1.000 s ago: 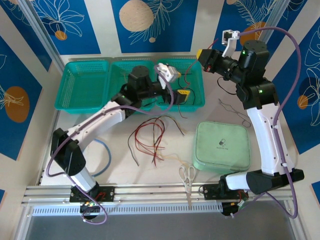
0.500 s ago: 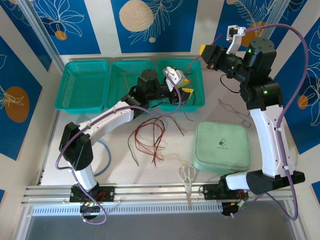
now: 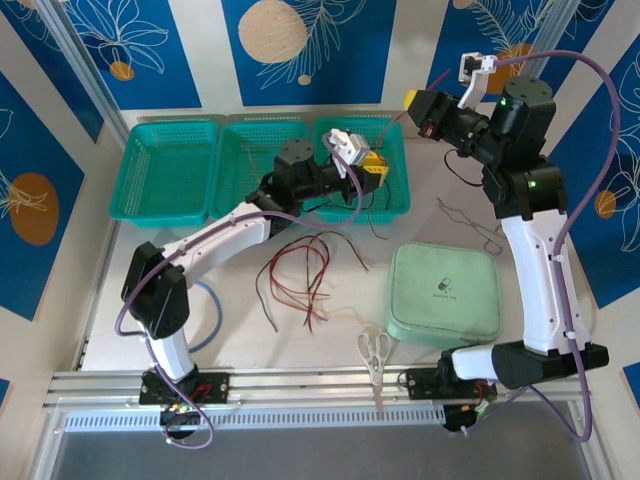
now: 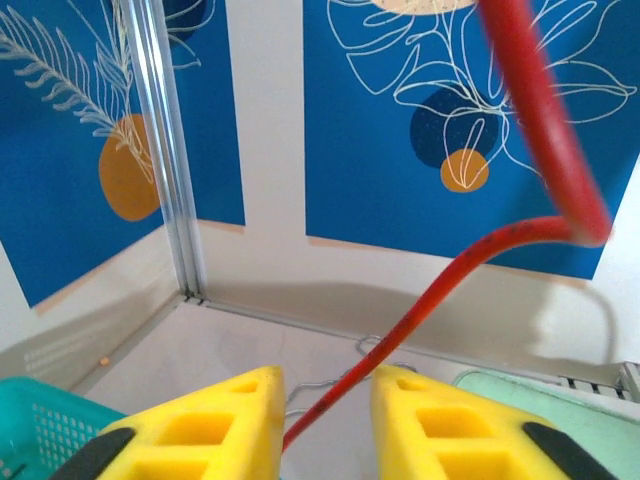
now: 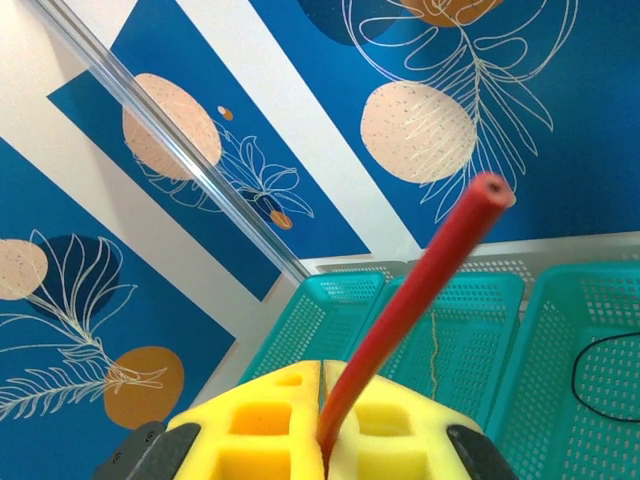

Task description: Untangle the cables

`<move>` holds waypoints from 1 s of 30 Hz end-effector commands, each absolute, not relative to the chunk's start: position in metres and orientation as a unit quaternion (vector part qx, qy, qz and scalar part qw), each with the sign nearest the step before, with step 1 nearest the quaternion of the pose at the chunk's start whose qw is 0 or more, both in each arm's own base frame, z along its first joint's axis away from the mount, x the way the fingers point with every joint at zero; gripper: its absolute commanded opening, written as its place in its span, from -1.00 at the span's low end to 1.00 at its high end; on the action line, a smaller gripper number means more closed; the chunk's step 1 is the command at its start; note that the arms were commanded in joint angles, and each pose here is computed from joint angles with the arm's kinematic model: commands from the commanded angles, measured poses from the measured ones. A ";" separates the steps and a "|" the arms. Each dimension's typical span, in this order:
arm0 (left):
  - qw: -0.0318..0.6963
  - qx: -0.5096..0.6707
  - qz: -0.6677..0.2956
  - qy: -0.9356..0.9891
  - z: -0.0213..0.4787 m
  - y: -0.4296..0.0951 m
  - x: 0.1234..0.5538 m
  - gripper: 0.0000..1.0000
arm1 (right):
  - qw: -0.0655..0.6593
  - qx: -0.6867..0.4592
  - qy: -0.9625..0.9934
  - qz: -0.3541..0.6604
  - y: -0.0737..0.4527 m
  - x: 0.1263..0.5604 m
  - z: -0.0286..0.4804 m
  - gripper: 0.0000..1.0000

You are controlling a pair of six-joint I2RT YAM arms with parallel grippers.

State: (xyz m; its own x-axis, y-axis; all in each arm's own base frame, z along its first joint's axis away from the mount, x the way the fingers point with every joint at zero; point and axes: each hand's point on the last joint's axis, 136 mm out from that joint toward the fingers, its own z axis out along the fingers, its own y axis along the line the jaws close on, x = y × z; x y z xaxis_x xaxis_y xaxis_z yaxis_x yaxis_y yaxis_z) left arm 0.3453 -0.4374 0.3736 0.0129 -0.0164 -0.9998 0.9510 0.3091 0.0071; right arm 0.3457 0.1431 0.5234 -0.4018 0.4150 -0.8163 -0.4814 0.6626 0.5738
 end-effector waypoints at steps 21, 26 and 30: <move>0.585 0.394 -0.475 0.526 0.379 -0.454 0.340 -0.40 | 0.525 0.016 0.702 0.480 0.125 0.341 0.532 -1.00; 0.588 0.392 -0.476 0.524 0.380 -0.455 0.341 -0.42 | 0.521 0.019 0.702 0.485 0.125 0.339 0.531 -1.00; 0.583 0.394 -0.482 0.522 0.381 -0.459 0.339 -0.58 | 0.514 0.022 0.703 0.491 0.125 0.341 0.526 -1.00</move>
